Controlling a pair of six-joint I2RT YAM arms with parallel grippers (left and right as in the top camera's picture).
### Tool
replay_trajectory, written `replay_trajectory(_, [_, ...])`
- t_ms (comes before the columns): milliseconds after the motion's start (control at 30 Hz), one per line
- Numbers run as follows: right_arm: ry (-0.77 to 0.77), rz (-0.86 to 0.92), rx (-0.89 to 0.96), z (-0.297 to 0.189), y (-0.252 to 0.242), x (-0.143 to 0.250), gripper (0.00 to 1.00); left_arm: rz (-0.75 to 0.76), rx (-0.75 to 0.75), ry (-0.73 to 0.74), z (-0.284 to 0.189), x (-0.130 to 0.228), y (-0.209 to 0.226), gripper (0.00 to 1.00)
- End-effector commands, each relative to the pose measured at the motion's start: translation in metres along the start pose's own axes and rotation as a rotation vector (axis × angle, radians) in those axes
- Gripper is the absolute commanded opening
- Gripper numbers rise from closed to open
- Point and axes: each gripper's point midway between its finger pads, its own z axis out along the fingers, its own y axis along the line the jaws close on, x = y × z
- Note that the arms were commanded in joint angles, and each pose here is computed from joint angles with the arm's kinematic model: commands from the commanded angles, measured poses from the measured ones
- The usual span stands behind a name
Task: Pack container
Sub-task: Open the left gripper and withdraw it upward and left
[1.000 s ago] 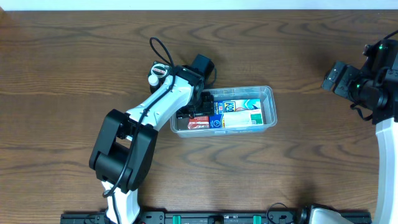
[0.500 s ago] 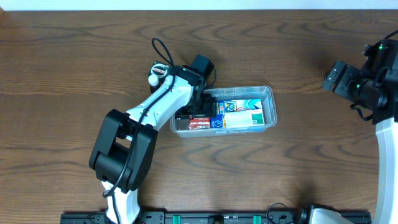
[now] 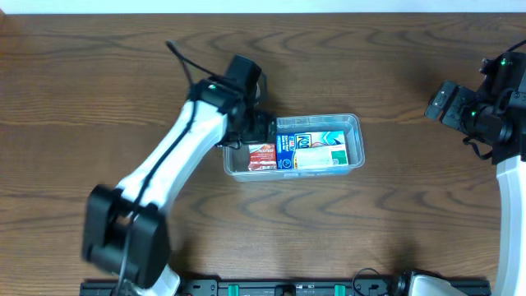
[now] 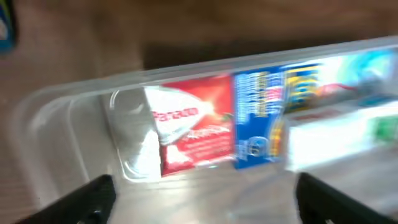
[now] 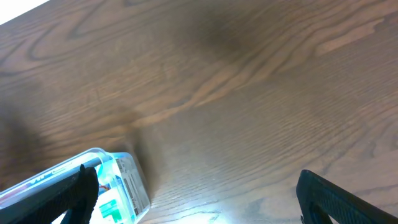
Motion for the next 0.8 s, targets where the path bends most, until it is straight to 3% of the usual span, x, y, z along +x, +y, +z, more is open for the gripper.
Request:
replay_trajectory(0, [-0.005, 0.008, 0.01, 0.0, -0.003, -0.003, 0.99, 0.143, 0.08, -0.166, -0.054, -0.019, -0.024, 0.98])
replay_trajectory(133, [-0.005, 0.008, 0.01, 0.0, -0.003, -0.003, 0.99, 0.362, 0.096, -0.349, -0.101, -0.033, -0.035, 0.98])
replay_trajectory(333, [-0.005, 0.008, 0.01, 0.0, -0.003, -0.003, 0.99, 0.179, -0.036, -0.586, -0.152, -0.082, 0.016, 0.98])
replay_trajectory(567, [-0.005, 0.008, 0.01, 0.0, -0.003, -0.003, 0.99, 0.04, -0.102, -0.651, -0.191, -0.125, 0.065, 0.98])
replay_trajectory(767, [-0.005, 0.008, 0.01, 0.0, -0.003, -0.003, 0.99, 0.013, -0.171, -0.575, -0.186, -0.161, 0.099, 0.98])
